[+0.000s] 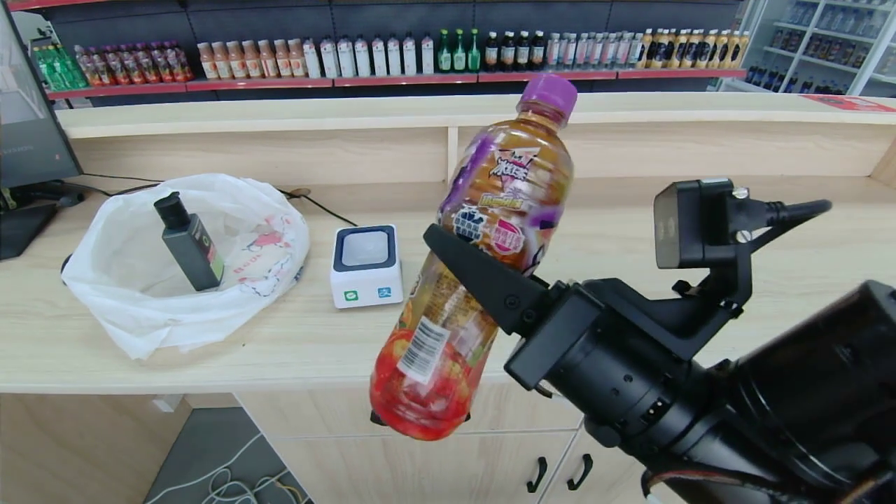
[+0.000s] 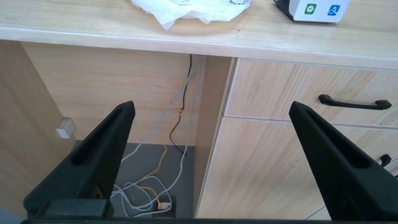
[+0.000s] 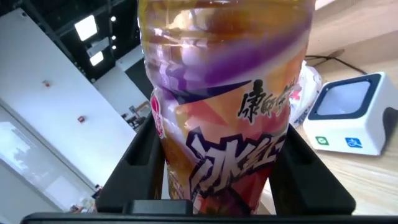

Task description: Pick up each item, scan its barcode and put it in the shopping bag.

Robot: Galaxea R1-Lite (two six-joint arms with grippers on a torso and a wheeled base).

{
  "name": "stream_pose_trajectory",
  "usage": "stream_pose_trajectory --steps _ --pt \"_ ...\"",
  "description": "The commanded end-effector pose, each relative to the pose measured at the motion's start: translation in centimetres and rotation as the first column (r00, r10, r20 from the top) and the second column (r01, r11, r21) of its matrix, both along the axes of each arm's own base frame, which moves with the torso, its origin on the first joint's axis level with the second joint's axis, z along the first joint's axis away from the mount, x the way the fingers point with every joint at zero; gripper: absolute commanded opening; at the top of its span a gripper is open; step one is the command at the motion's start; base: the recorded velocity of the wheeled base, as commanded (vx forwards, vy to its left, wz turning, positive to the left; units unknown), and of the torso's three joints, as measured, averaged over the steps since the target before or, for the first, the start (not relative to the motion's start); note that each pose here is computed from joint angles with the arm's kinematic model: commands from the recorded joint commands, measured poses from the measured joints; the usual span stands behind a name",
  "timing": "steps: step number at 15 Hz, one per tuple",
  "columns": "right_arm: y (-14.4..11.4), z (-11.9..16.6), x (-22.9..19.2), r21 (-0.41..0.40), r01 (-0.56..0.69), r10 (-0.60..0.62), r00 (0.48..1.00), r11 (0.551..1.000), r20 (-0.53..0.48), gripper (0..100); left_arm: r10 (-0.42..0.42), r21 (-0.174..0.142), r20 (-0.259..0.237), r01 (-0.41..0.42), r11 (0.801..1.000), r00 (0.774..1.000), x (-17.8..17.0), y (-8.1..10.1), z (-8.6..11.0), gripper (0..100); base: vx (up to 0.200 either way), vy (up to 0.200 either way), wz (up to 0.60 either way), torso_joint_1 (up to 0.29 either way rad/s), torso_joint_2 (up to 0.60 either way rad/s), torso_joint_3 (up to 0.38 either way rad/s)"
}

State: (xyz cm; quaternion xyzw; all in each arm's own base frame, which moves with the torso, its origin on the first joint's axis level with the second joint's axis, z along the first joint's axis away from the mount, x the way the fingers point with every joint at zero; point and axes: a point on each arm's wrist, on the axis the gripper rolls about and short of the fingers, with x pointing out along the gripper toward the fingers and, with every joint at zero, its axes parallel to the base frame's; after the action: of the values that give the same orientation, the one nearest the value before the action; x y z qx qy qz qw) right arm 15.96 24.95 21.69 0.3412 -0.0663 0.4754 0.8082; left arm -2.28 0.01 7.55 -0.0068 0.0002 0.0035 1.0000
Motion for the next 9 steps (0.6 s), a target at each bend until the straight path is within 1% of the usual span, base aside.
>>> stream_pose_trajectory --steps 1,2,4,6,9 --pt "1.98 -2.48 0.61 -0.046 -0.035 0.033 0.998 0.998 -0.045 0 0.001 0.0 0.0 -0.001 1.0 1.0 0.0 0.0 0.0 100 0.0 0.0 0.0 0.0 0.0 0.0" --pt "2.18 -2.7 0.39 -0.047 -0.048 0.045 0.997 0.998 -0.056 0 0.001 0.0 0.0 -0.001 1.0 1.0 0.0 0.0 0.0 100 0.0 0.0 0.0 0.0 0.0 0.0" --pt "2.35 -2.75 0.16 -0.023 -0.075 0.072 0.993 0.997 -0.09 0 0.001 0.0 0.0 -0.001 1.0 1.0 0.0 0.0 0.0 100 0.0 0.0 0.0 0.0 0.0 0.0" --pt "2.46 -2.35 0.21 0.02 -0.095 0.097 0.989 0.995 -0.116 0 0.001 0.0 0.0 -0.001 1.0 1.0 0.0 0.0 0.0 100 0.0 0.0 0.0 0.0 0.0 0.0" --pt "2.34 -1.95 0.13 0.047 -0.11 0.115 0.985 0.993 -0.127 0 0.001 0.0 0.0 -0.001 1.0 1.0 0.0 0.0 0.0 100 0.0 0.0 0.0 0.0 0.0 0.0"
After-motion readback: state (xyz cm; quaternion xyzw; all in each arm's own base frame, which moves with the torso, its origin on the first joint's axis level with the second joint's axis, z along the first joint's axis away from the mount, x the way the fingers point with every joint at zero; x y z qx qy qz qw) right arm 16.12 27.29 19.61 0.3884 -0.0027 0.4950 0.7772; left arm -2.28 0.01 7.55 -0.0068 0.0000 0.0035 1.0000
